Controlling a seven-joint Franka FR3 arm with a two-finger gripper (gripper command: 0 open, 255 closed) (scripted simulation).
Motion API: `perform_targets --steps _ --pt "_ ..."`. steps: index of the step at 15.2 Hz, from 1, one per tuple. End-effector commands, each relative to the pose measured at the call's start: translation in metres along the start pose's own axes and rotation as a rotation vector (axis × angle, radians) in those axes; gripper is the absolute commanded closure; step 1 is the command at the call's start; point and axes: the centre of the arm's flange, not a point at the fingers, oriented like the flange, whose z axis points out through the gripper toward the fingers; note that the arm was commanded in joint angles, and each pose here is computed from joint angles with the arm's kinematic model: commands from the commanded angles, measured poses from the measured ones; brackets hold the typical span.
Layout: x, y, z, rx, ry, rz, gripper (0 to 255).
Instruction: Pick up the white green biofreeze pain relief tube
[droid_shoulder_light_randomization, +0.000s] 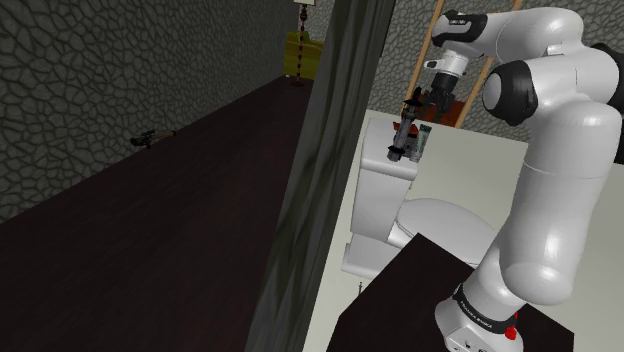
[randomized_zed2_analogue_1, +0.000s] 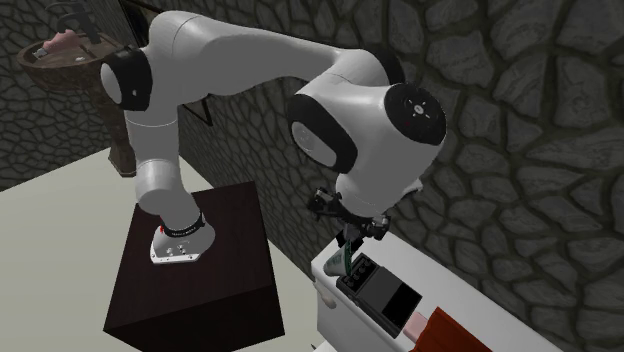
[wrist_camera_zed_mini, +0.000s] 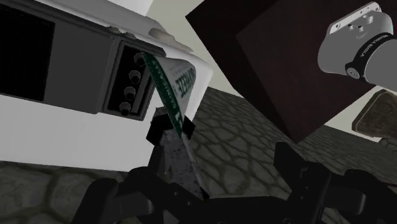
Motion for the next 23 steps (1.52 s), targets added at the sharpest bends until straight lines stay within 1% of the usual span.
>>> perform_targets --steps 1,8,10,11,20,23 --pt "-0.001 0.029 0.006 0.029 0.014 -0.07 0" --pt "-0.009 0.037 0.041 0.029 0.014 -0.07 0" --pt "-0.01 0.038 0.044 0.029 0.014 -0.07 0" --pt "-0.009 0.039 0.044 0.029 0.014 -0.07 255" --pt "-0.01 0.038 0.044 0.029 0.014 -0.07 255" --pt "-0.006 0.034 0.029 0.029 0.014 -0.07 255"
